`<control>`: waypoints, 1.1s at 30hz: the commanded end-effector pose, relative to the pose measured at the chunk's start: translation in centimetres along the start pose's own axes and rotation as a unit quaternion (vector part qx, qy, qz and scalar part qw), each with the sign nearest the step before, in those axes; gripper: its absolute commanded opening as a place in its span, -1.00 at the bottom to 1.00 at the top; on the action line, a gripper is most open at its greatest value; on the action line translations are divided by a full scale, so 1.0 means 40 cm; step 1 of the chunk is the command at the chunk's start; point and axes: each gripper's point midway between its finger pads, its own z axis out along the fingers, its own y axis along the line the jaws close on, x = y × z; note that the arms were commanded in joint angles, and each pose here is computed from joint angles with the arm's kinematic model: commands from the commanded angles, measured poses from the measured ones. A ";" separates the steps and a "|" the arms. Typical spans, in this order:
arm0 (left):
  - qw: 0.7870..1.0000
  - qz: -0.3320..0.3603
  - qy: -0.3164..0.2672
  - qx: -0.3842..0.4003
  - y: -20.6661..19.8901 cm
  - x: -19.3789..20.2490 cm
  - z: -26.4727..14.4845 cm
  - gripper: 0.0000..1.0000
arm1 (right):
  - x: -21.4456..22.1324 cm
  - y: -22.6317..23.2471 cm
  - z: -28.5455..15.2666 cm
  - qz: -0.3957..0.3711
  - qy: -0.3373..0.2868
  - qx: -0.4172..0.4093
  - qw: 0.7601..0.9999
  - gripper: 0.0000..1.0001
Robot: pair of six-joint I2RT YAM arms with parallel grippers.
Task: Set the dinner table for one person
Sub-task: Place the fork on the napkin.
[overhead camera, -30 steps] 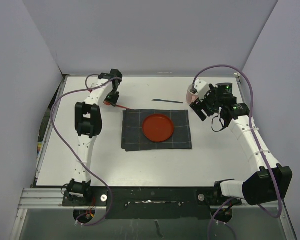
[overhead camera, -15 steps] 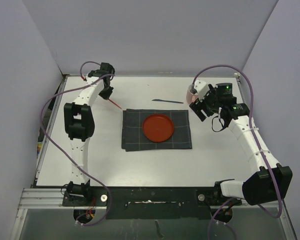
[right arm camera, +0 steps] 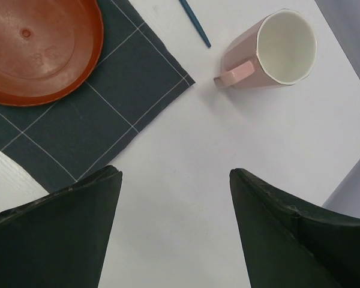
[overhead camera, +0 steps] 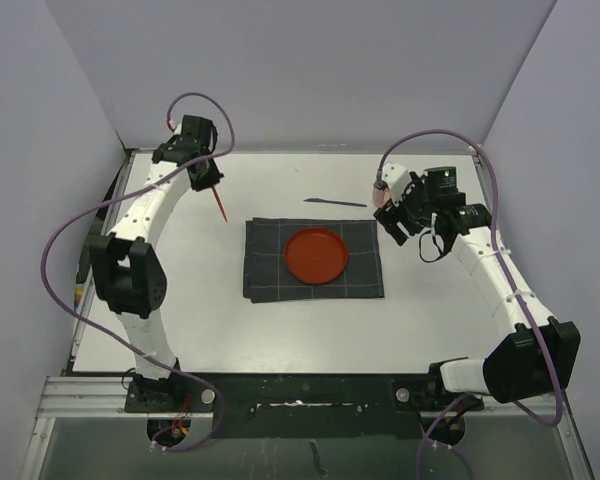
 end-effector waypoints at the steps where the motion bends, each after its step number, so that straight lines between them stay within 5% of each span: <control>1: 0.987 0.084 0.074 0.115 -0.057 0.181 -0.180 -1.00 | -0.048 -0.008 -0.008 -0.010 -0.029 0.000 1.000 0.50; 9: 0.954 0.186 0.185 0.148 -0.120 0.457 -0.279 -1.00 | -0.047 0.000 -0.005 -0.004 -0.030 -0.007 1.000 0.50; 16: 0.947 0.173 0.261 0.078 -0.062 0.600 -0.248 -1.00 | -0.053 -0.001 -0.016 -0.004 -0.036 -0.005 0.999 0.50; 23: 0.961 0.119 0.246 0.043 -0.019 0.620 -0.136 -1.00 | -0.048 0.008 -0.018 -0.003 -0.036 -0.010 0.999 0.50; 33: 0.957 0.167 0.215 0.098 -0.191 0.552 -0.117 -1.00 | -0.045 -0.002 -0.028 -0.002 -0.037 -0.001 0.999 0.51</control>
